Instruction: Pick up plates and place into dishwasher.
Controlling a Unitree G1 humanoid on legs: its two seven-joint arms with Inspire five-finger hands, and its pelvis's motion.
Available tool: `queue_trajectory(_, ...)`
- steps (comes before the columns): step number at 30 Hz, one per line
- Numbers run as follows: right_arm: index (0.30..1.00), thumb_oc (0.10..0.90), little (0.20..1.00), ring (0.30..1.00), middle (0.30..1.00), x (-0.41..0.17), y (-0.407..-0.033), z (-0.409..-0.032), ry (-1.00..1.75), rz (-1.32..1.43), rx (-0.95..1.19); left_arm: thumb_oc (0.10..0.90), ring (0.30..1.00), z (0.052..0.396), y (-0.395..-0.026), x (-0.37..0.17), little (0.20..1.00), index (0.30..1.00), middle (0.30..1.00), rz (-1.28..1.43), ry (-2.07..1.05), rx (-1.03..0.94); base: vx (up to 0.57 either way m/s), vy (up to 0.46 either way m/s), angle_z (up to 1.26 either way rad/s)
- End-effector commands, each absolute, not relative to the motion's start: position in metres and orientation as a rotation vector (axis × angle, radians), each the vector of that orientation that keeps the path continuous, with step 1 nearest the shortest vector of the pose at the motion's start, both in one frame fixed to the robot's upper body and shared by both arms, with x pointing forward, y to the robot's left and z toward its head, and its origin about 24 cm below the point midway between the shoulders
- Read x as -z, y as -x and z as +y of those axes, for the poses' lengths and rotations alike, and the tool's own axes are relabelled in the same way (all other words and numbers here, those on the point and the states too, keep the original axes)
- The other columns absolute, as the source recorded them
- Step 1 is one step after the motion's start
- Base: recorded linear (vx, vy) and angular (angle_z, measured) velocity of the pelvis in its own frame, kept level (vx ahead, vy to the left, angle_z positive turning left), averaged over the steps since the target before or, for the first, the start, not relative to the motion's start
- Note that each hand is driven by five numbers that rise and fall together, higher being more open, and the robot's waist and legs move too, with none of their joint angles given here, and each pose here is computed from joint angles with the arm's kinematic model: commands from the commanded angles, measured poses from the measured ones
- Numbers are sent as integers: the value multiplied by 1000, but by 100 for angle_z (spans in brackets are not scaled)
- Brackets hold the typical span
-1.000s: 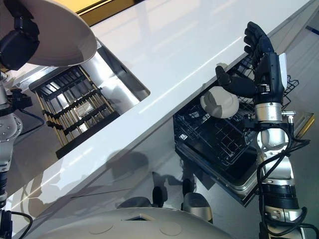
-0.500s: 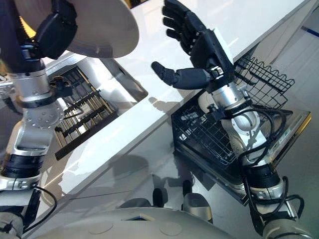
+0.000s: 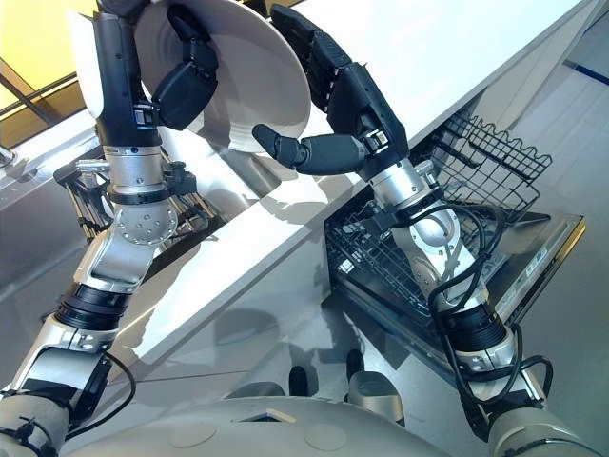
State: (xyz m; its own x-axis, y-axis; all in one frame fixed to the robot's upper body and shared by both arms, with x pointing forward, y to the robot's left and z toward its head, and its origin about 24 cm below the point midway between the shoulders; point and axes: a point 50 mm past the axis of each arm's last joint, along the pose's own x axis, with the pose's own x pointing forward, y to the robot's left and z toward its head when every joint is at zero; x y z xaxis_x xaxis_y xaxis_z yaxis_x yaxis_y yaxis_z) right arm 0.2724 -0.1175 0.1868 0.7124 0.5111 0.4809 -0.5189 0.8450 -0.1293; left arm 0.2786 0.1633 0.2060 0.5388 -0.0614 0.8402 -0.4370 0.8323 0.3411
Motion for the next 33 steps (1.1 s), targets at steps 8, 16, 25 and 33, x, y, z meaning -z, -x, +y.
queue_trajectory(8,300,100,200,300,300,-207,-281,-103,-151,-623,-511,100,300,132,-281,-221,200,300,300,-1109,-496,-103,0,0,0)
queue_trajectory(16,300,100,200,300,300,-200,-280,-110,-176,-614,-442,100,300,121,-276,-213,200,300,300,-1087,-524,1,0,0,0)
queue_trajectory(25,300,100,200,300,300,-196,-280,-125,-185,-629,-355,180,368,119,-278,-187,280,368,368,-889,-477,188,0,0,0)
queue_trajectory(33,300,100,200,300,300,-203,-282,-147,-156,-693,-214,800,900,126,-285,-171,900,900,900,-603,-92,444,13,-1,0)
